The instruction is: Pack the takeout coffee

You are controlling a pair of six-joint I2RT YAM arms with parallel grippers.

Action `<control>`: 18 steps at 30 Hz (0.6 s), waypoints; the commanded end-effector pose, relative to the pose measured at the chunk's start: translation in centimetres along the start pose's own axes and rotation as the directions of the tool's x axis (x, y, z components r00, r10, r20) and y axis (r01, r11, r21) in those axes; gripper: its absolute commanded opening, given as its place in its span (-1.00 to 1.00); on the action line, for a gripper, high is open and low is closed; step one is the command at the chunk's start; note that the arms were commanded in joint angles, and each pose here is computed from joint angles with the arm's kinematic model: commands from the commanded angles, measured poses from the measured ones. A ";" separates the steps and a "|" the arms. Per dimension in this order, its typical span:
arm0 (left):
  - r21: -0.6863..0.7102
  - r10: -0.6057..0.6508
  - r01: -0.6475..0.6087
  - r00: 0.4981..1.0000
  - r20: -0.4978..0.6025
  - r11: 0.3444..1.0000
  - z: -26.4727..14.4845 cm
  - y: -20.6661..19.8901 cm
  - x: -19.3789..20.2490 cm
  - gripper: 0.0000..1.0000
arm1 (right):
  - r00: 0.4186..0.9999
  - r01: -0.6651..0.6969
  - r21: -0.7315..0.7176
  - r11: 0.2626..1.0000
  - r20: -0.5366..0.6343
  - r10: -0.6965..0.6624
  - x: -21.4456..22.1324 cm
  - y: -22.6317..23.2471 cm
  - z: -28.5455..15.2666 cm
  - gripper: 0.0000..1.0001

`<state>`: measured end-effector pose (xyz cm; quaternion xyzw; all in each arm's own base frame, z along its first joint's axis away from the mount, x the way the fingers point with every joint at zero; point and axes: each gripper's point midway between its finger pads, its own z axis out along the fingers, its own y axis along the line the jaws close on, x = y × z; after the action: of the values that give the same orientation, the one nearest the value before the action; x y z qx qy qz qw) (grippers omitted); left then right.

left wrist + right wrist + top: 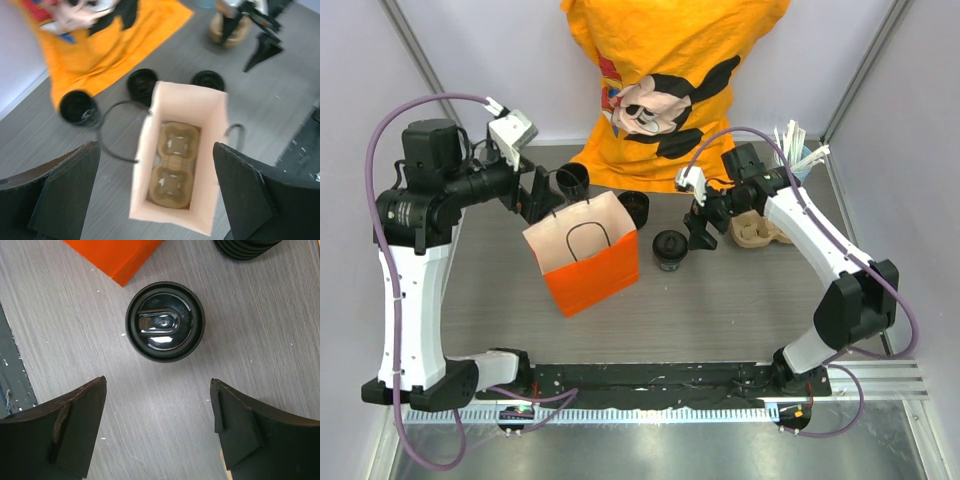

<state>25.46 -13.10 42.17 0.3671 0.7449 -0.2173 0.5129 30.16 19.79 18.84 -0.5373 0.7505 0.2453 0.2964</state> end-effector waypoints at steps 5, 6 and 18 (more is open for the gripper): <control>-0.350 -0.082 0.079 0.997 0.006 0.933 -2.0 6.3 1.2 0.99 | 0.999 -0.016 0.047 0.999 0.036 0.014 -3.4 -1.4 0.6 0.72; -0.348 -0.095 0.087 0.996 -0.004 0.933 -1.8 6.3 1.8 0.99 | 0.999 0.000 0.037 0.999 0.037 -0.001 -3.5 -1.1 0.6 0.71; -0.413 -0.149 0.143 0.989 0.017 0.899 -2.5 7.9 2.5 0.99 | 0.992 0.120 -0.082 0.989 -0.026 -0.123 -1.5 2.2 4.7 0.60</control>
<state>29.04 -6.30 39.57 0.2172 0.8173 -0.1046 0.5234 28.44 24.13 16.65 -0.5891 0.7235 0.2497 0.2591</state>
